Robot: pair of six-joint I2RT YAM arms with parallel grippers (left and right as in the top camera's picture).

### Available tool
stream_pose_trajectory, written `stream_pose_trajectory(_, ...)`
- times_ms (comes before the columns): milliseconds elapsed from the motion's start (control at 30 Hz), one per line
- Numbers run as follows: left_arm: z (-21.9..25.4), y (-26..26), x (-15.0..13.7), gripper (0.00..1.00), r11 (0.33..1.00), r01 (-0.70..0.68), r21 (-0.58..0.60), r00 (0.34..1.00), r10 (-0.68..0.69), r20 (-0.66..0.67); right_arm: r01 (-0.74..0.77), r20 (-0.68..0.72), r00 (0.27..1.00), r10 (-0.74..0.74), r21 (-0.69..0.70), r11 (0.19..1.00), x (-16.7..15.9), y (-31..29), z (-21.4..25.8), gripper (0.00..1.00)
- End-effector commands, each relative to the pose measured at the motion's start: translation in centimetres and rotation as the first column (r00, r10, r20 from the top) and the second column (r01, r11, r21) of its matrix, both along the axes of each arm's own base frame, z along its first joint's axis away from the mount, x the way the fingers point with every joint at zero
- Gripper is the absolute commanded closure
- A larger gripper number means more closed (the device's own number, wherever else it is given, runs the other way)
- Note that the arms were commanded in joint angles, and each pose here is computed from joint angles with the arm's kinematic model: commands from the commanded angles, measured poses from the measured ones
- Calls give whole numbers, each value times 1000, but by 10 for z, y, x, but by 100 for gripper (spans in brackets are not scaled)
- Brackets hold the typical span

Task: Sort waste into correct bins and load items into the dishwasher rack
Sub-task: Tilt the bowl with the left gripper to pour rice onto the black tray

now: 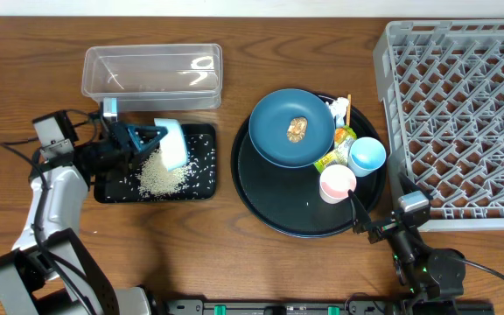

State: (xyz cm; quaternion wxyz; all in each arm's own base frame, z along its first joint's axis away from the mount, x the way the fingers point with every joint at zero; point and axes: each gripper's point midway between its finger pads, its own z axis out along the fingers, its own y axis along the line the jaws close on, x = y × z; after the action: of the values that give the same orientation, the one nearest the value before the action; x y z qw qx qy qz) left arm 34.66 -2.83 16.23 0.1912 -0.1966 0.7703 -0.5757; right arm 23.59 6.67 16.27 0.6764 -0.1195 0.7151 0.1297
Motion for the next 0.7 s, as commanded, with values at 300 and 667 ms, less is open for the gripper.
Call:
stream_pose_trajectory(300,12,0,-3,94,999,38,-34,996,-35,77,16,-1,1000,-16,-11,1000,1,-4,-2,1)
stream_pose_trajectory(667,6,11,-3,94,999,-20,-48,1000,20,2,16,-1,1000,-16,-11,1000,1,-4,-2,1)
